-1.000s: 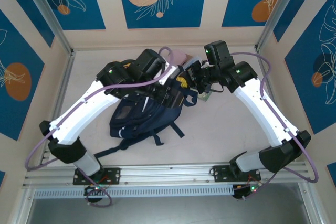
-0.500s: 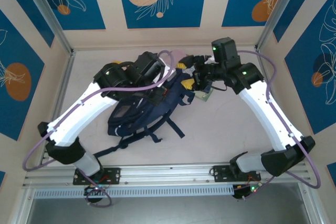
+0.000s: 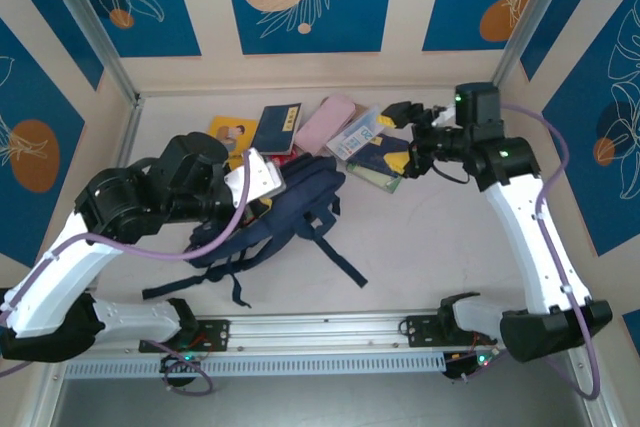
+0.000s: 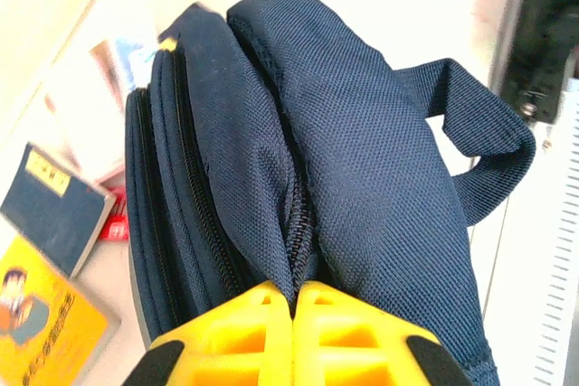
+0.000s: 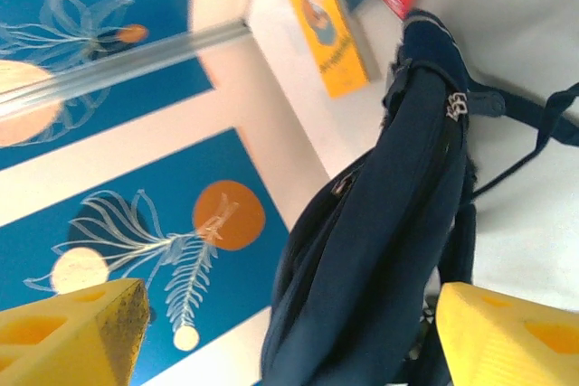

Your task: Pack books, pencil case, and school supplies into a backpack

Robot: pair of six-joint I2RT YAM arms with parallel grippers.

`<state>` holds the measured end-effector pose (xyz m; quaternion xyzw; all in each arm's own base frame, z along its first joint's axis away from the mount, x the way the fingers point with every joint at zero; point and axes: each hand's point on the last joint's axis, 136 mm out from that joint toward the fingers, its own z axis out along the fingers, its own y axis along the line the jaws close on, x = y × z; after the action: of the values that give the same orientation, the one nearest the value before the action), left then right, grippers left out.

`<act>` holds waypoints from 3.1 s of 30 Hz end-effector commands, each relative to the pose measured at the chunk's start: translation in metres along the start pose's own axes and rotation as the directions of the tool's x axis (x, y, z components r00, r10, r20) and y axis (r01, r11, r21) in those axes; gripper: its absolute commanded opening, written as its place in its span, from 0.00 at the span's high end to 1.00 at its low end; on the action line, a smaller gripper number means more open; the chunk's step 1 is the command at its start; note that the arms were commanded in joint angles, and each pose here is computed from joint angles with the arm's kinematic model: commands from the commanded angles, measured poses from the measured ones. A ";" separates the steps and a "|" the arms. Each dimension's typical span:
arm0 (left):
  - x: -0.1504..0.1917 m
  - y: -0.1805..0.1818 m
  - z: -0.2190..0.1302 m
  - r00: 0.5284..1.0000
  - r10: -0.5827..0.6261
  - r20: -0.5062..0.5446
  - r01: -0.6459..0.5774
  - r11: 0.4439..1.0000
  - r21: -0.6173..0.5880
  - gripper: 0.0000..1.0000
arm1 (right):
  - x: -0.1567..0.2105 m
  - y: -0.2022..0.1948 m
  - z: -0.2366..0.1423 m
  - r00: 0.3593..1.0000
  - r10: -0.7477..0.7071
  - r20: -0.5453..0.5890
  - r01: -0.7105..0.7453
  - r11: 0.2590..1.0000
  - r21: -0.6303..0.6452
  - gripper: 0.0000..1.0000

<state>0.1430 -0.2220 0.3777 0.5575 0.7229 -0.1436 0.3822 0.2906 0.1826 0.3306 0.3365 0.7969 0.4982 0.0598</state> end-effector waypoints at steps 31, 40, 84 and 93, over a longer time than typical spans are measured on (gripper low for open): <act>-0.043 -0.015 -0.063 0.809 0.479 0.339 -0.455 0.877 -0.153 1.00 | 0.011 -0.041 0.112 0.932 0.006 -0.363 -0.020 0.999 -0.036 0.87; -0.050 -0.011 -0.065 0.676 0.686 0.271 -0.652 0.727 -0.214 1.00 | 0.006 0.080 0.034 0.929 -0.302 -0.214 0.227 0.921 -0.316 1.00; 0.125 0.063 0.091 0.410 -0.912 -0.002 0.851 0.384 -0.359 0.11 | 0.025 -0.208 0.059 0.910 -0.332 -0.249 0.413 0.677 0.609 0.24; 0.214 0.010 0.109 0.002 -1.000 -0.013 0.895 0.008 -0.446 0.12 | 0.018 -0.192 0.037 0.820 -0.498 -0.282 0.556 0.578 0.598 0.23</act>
<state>0.1906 -0.1444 0.1673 -0.0715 0.9720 -0.1408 0.1739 0.2000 0.1781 0.1518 0.1102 0.9753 0.1876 0.0382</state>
